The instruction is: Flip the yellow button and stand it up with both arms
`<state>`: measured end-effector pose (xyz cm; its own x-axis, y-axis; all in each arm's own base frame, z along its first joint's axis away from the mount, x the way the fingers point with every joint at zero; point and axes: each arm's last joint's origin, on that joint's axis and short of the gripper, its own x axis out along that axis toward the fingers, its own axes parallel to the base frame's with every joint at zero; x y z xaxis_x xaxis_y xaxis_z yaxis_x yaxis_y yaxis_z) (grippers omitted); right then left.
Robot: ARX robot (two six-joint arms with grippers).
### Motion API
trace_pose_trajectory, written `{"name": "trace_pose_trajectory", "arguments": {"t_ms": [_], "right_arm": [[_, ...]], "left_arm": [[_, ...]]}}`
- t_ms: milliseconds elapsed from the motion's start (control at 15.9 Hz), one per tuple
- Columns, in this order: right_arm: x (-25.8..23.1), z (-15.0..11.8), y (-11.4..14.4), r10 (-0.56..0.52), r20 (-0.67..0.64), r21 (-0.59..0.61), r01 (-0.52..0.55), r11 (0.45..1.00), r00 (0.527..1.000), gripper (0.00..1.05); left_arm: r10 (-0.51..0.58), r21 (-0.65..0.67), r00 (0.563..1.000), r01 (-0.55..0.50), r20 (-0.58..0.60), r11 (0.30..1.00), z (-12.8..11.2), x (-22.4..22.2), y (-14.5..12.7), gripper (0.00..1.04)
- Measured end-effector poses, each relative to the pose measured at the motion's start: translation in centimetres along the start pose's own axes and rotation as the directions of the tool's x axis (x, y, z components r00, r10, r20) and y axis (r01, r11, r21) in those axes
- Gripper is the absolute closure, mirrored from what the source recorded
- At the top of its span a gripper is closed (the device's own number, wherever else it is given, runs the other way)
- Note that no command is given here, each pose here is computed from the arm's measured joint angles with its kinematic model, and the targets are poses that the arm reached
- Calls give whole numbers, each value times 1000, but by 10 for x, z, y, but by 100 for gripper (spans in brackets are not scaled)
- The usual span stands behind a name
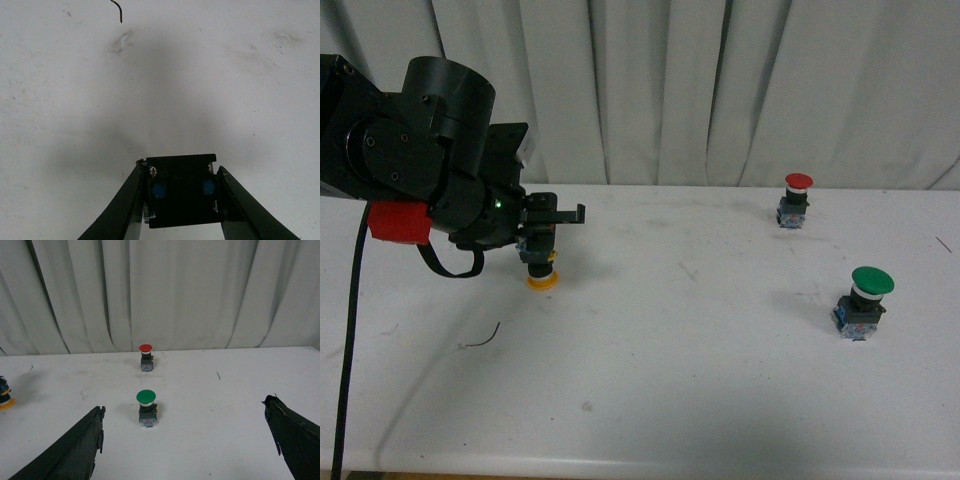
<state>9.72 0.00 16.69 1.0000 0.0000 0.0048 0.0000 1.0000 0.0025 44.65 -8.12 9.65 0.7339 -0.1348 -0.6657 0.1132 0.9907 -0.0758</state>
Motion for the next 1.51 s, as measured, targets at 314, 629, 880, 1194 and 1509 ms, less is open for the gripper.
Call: {"name": "trace_pose_trajectory", "arguments": {"t_ms": [314, 629, 880, 1194, 1509], "right_arm": [[0, 0, 0, 0, 0, 0, 0, 1000, 1000, 6], [0, 0, 0, 0, 0, 0, 0, 1000, 1000, 6], [0, 0, 0, 0, 0, 0, 0, 1000, 1000, 6], [0, 0, 0, 0, 0, 0, 0, 1000, 1000, 6], [0, 0, 0, 0, 0, 0, 0, 1000, 1000, 6]], "left_arm": [[-55, -10, 995, 56, 87, 998, 17, -45, -9, 69], [-162, -42, 919, 189, 359, 981, -29, -207, -29, 69], [-215, -136, 900, 284, 379, 949, -50, -224, -13, 69], [-301, -230, 852, 425, 428, 876, -64, -235, -3, 70], [-474, -221, 697, 659, 538, 719, -69, -248, -5, 70]]}}
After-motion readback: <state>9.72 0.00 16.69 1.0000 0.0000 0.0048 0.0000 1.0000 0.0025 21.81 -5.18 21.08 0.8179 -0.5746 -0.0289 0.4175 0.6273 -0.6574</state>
